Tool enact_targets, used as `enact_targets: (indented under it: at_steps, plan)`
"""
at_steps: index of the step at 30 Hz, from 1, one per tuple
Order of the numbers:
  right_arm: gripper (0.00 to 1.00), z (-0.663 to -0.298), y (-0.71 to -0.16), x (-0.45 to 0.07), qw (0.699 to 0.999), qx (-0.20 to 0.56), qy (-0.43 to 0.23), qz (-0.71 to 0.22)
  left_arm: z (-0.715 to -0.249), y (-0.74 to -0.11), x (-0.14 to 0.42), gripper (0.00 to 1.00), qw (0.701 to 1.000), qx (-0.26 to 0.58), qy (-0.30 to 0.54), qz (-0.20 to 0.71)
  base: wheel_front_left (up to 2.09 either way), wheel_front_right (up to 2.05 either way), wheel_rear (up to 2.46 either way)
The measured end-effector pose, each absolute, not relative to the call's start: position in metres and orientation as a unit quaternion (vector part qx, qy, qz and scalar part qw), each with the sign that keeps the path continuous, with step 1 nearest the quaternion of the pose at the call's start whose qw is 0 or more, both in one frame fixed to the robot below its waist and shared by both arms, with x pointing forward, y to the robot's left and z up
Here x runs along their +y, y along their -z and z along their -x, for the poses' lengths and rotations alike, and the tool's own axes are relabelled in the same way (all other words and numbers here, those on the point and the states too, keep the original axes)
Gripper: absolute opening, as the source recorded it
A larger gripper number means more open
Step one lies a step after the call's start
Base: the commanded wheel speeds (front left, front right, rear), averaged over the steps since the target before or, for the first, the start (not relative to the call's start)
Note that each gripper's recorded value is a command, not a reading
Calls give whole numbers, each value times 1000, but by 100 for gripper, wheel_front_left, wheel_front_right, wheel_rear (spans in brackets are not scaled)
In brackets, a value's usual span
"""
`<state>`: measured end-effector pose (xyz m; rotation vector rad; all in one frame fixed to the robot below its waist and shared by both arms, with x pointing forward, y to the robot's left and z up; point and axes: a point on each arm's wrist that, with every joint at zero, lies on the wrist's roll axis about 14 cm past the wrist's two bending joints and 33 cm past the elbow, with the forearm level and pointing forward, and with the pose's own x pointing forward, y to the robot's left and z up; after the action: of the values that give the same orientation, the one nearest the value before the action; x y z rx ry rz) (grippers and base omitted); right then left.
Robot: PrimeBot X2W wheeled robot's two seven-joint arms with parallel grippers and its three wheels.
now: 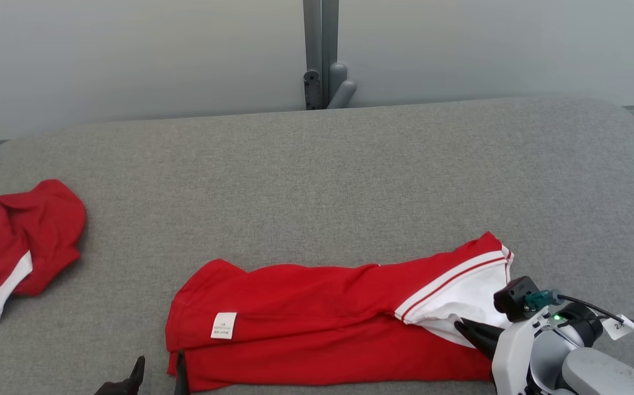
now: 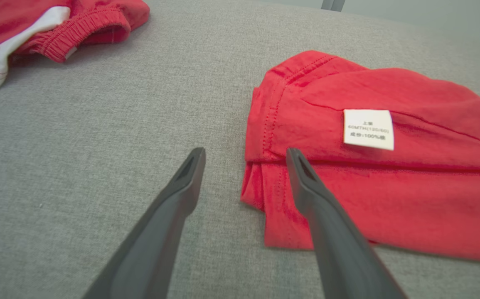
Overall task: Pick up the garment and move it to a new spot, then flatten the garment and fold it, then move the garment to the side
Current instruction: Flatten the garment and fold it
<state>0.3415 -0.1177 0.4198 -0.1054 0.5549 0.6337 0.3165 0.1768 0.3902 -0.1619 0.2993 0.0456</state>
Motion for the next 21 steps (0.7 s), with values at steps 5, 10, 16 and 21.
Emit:
enact_targets:
  at_steps: [5,10,16,21]
  plan:
    - [0,-338,-420,-115,912,263,-310,45,-319,-392,175,100,986,146,-20,81,0,0,0]
    - [0,-328,-419,-111,914,257,-311,26,-322,-395,175,100,986,140,-23,83,0,0,0]
    - [100,-318,-417,-111,923,241,-300,4,-325,-398,172,100,987,136,-17,84,0,0,0]
    - [100,-316,-425,-118,935,217,-278,-31,-328,-402,169,100,988,131,-11,83,0,0,0]
